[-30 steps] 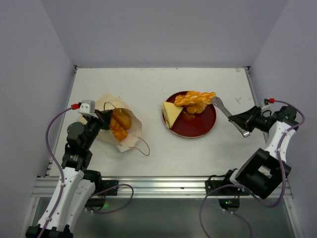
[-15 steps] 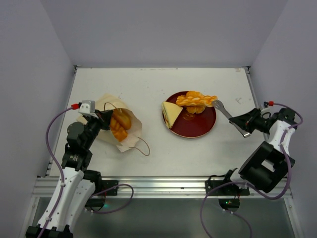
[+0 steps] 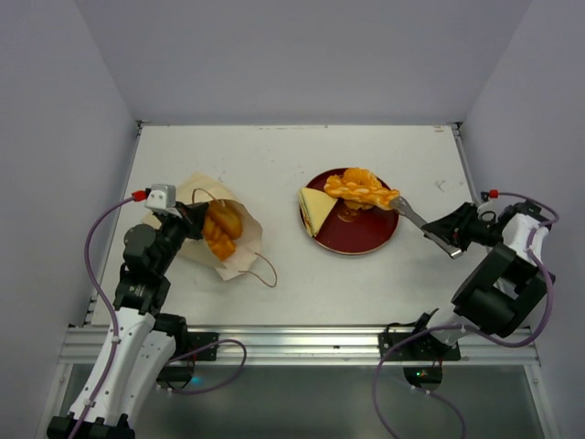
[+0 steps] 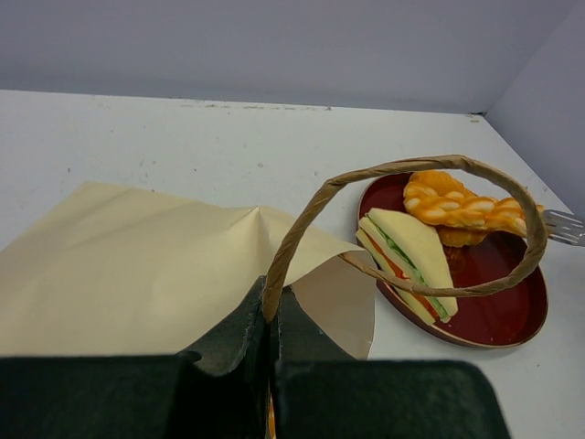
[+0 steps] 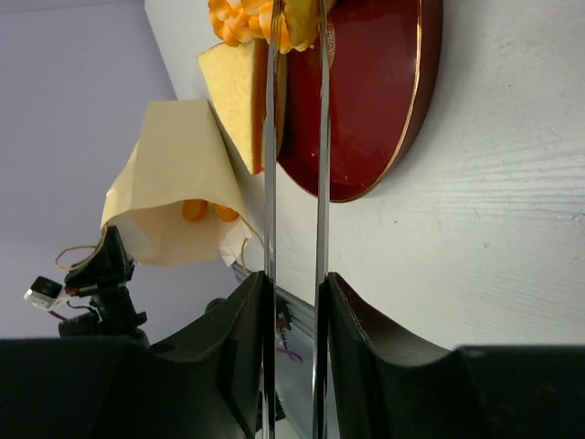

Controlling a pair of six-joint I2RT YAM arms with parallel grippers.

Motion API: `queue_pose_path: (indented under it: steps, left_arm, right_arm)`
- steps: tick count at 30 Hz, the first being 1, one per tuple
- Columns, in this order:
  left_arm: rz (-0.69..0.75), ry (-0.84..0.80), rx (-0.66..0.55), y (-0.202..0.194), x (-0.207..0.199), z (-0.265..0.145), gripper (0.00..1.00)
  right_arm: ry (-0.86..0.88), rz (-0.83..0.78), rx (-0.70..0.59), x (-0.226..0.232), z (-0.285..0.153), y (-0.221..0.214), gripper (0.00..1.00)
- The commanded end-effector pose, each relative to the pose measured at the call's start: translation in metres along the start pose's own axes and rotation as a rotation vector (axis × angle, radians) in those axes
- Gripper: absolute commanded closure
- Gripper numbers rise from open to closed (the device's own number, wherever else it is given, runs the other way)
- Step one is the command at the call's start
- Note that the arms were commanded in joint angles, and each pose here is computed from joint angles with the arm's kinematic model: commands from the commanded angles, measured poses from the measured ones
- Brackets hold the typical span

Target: Take the fake bread out of the paper bag

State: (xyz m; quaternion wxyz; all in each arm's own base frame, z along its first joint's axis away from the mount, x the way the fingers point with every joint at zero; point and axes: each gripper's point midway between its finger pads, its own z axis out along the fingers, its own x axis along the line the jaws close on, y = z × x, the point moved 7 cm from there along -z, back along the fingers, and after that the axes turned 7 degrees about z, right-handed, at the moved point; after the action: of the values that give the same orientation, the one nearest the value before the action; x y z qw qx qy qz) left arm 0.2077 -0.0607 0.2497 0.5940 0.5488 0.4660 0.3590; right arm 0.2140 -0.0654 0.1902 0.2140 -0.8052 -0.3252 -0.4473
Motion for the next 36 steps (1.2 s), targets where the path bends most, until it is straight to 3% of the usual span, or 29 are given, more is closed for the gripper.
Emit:
queue_pose_path:
  steps: [1,6,23,36]
  left_arm:
    - [0.03,-0.027,-0.093,0.029,-0.006,-0.001,1.0]
    - [0.031,-0.028,-0.094,0.03,-0.006,-0.001,1.0]
    - [0.039,-0.037,-0.102,0.036,-0.008,-0.003,1.0]
    - [0.04,-0.039,-0.107,0.039,-0.009,-0.003,1.0]
  right_arm:
    - [-0.003,-0.052,0.012,0.005,-0.007,0.001,0.65]
    - [-0.001,-0.063,0.019,0.006,-0.007,0.0,0.57]
    - [0.033,-0.12,0.025,0.016,-0.015,0.0,0.46]
    - [-0.037,-0.164,-0.027,0.011,-0.027,0.012,0.45]
